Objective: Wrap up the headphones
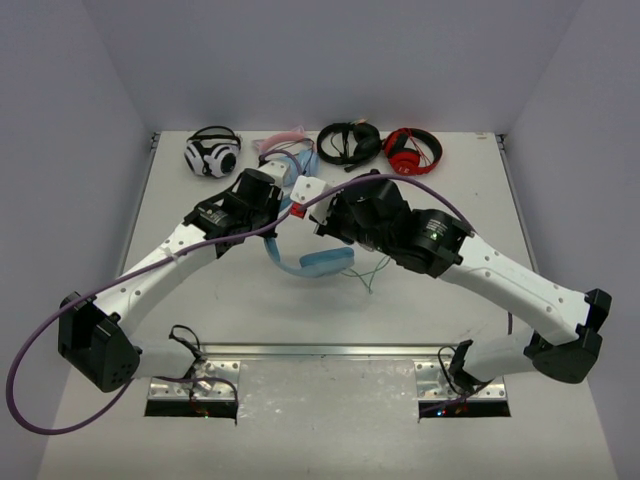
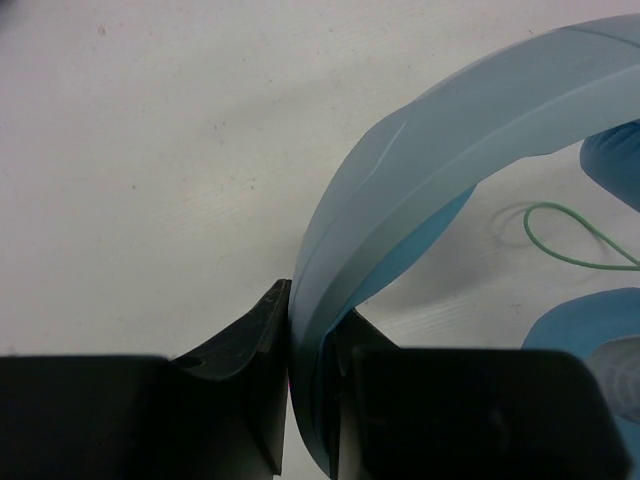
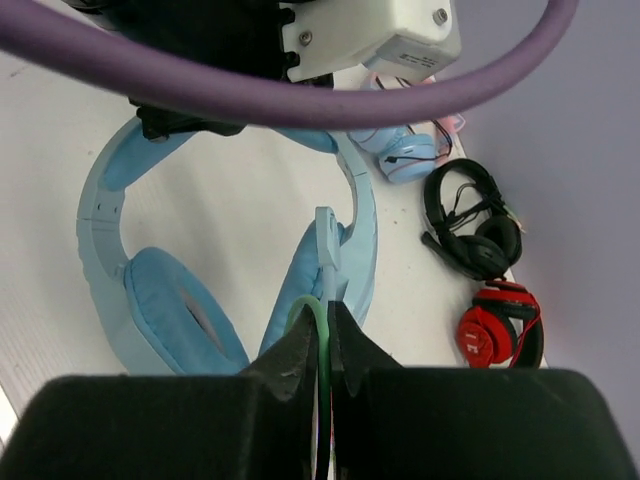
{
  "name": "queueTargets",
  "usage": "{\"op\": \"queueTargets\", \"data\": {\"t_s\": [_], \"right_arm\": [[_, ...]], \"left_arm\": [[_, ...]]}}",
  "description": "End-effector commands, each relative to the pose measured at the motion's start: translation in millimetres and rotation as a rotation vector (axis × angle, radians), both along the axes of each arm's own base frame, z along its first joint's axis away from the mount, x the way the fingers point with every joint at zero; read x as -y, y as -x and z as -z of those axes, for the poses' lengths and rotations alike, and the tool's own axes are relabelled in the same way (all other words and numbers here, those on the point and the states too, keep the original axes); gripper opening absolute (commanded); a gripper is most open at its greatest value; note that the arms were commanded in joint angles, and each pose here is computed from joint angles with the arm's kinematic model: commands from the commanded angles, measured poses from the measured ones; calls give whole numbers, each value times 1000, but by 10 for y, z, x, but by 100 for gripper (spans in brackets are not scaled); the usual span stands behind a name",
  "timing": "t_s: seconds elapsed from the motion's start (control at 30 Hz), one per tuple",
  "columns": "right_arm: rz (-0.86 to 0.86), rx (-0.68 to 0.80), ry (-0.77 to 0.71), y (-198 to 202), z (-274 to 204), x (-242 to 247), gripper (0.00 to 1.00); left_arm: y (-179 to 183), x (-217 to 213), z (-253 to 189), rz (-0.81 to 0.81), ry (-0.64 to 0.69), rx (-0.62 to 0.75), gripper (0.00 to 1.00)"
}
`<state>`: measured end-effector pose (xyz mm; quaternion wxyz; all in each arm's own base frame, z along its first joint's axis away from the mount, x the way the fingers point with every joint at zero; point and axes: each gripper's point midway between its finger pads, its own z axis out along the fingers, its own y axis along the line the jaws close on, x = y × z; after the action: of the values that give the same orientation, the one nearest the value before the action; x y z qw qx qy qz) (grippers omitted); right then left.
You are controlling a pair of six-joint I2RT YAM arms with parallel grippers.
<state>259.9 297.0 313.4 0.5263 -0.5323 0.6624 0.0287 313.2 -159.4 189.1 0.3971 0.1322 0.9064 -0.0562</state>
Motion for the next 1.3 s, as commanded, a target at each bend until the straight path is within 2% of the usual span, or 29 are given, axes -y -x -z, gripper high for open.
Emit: {"op": "queueTargets", "data": {"t_s": [0.0,0.03,0.07,0.13,0.27,0.4,0.43,0.53,0.6,0.63,0.67,0.7,0.73,0.8,0.83,0.87,0.9,0.93,0.97,1.13,1.23,1.27], "right_arm": [[-98,66,-58,34,-435,-186,5],[-105,59,-48,14,-408,-237,9],[-113,61,-41,6,-415,-259,22],[-111,68,-30,-50,-396,-311,27],[-95,76,6,-118,-330,-334,30],[-88,67,35,-145,-221,-340,12],[-80,68,41,-159,-212,-334,12],[-75,60,52,-179,-180,-363,29],[-75,70,46,-199,-222,-387,32],[-74,75,42,-204,-249,-390,38],[-72,80,35,-208,-284,-400,65],[-71,80,32,-211,-294,-406,99],[-78,78,41,-205,-279,-406,98],[-100,63,63,-197,-203,-445,91],[-94,65,75,-215,-181,-444,81],[-83,69,89,-245,-162,-442,62],[-71,69,102,-274,-132,-431,53],[-69,72,115,-294,-100,-440,19],[-48,92,105,-338,-120,-440,2],[-17,124,89,-391,-201,-409,3],[-15,142,75,-377,-257,-373,17],[-19,153,63,-360,-291,-352,18]], "left_arm": [[-100,217,-234,31,104,72,0],[-97,234,-242,38,111,72,1],[-91,243,-242,42,113,71,0],[-86,247,-253,44,116,72,0],[-73,244,-267,47,115,78,1],[-77,235,-281,41,115,83,0],[-72,236,-283,42,117,83,0],[-70,244,-260,45,116,76,0],[-70,253,-248,48,116,70,0],[-67,251,-246,48,116,70,0],[-70,249,-241,48,113,70,0],[-66,250,-252,48,114,73,0],[-70,250,-253,47,116,72,0],[-66,257,-253,51,119,70,0],[-63,264,-252,55,120,69,0],[-61,263,-258,55,121,70,0],[-59,261,-255,55,120,69,0],[-59,262,-251,54,121,69,0],[-58,261,-256,54,122,70,0],[-61,251,-264,50,120,75,0],[-56,245,-260,48,117,75,0],[-56,248,-268,49,122,76,0]]}}
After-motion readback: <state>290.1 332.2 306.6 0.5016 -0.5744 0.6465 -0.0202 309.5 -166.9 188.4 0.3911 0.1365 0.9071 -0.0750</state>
